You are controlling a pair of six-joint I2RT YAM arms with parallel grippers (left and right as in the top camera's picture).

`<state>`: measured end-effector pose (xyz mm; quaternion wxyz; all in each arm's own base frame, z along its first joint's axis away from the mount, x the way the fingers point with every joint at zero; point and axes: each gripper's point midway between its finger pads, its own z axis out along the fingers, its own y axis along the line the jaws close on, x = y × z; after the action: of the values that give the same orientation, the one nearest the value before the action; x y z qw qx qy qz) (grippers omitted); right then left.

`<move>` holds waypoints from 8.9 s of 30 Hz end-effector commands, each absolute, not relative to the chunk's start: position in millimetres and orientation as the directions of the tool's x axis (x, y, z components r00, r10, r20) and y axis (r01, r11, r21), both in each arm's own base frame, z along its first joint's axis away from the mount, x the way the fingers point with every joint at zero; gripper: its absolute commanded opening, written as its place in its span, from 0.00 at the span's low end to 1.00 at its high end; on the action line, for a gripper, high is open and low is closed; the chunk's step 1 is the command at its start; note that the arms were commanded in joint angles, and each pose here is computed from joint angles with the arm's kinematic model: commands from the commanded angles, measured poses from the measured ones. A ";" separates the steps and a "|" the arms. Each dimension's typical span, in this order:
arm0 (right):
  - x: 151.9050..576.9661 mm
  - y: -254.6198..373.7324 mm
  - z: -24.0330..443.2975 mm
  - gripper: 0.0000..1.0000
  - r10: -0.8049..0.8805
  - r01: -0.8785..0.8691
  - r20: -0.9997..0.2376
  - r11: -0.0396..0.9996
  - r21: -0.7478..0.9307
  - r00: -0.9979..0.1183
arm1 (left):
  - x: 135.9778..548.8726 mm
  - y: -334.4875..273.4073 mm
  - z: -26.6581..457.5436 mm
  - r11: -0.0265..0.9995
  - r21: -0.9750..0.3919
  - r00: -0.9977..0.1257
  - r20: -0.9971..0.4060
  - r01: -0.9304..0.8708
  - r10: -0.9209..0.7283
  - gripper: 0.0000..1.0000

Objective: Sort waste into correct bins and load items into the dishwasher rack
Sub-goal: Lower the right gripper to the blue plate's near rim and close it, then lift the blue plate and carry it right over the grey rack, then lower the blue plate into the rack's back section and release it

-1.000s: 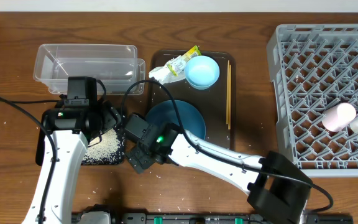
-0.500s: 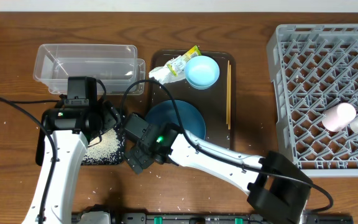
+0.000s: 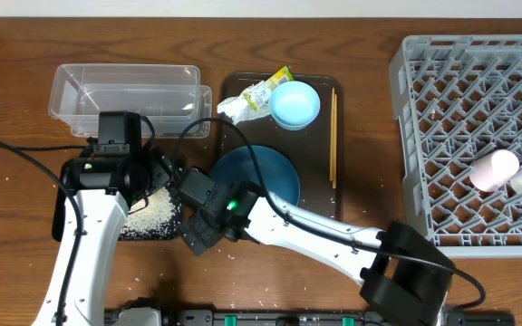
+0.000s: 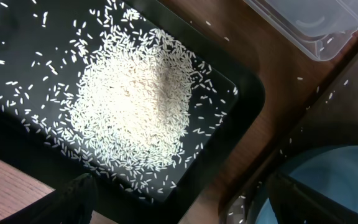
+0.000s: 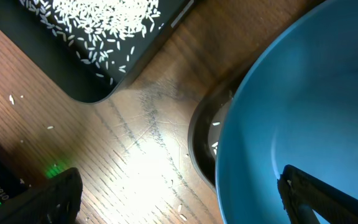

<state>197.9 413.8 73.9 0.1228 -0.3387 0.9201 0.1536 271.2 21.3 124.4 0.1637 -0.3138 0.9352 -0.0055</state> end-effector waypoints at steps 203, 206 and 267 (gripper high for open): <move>499.9 -112.8 286.5 0.01 0.642 -0.277 -0.514 0.439 0.855 -0.569 | 274.2 24.8 128.8 0.807 -0.104 -0.750 -0.317 -0.581 -0.581 0.90; 492.2 -128.1 283.8 0.01 0.663 -0.249 -0.484 0.422 0.872 -0.571 | 274.2 24.8 128.8 0.807 -0.104 -0.749 -0.317 -0.581 -0.581 0.90; 445.5 -214.5 280.7 0.71 0.834 0.013 -0.351 0.394 0.919 -0.426 | 274.2 24.8 128.8 0.807 -0.104 -0.749 -0.317 -0.581 -0.581 0.90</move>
<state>459.8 -205.1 247.0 0.3990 0.3086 0.7034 0.5008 271.4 21.4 124.6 0.1643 -0.3139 0.9351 -0.0053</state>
